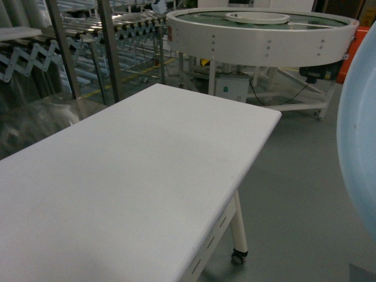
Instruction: Place blue tray on left shelf second layer neatly
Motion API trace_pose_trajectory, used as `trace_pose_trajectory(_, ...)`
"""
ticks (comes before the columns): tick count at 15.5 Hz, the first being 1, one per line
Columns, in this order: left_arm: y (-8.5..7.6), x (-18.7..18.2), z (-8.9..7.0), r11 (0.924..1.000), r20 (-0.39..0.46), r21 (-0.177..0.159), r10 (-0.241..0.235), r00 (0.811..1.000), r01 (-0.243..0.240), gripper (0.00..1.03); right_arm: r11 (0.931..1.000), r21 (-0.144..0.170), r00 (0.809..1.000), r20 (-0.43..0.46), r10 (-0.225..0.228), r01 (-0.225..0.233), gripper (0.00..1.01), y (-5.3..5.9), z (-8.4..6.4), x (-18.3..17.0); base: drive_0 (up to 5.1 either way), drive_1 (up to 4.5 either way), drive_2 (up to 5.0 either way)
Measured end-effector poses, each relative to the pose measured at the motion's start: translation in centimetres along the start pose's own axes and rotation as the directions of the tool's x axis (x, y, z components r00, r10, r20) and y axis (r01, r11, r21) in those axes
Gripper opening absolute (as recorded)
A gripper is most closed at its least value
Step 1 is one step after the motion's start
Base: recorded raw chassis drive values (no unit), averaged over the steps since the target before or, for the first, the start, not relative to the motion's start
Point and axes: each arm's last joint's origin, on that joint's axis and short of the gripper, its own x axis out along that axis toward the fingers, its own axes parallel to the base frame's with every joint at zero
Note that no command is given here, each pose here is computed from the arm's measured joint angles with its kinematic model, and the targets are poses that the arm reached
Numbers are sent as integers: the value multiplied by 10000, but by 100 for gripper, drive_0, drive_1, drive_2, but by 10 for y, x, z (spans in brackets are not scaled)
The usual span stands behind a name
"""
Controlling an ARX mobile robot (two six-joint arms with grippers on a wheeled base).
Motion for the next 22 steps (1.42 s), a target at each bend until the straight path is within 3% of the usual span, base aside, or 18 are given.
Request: trace_pose_trajectory(22, 0, 0, 0, 10000, -8, 4, 0, 10000, 0, 98, 10000, 1, 10000, -7, 1, -1, 2, 0, 0, 0, -161, -142, -179)
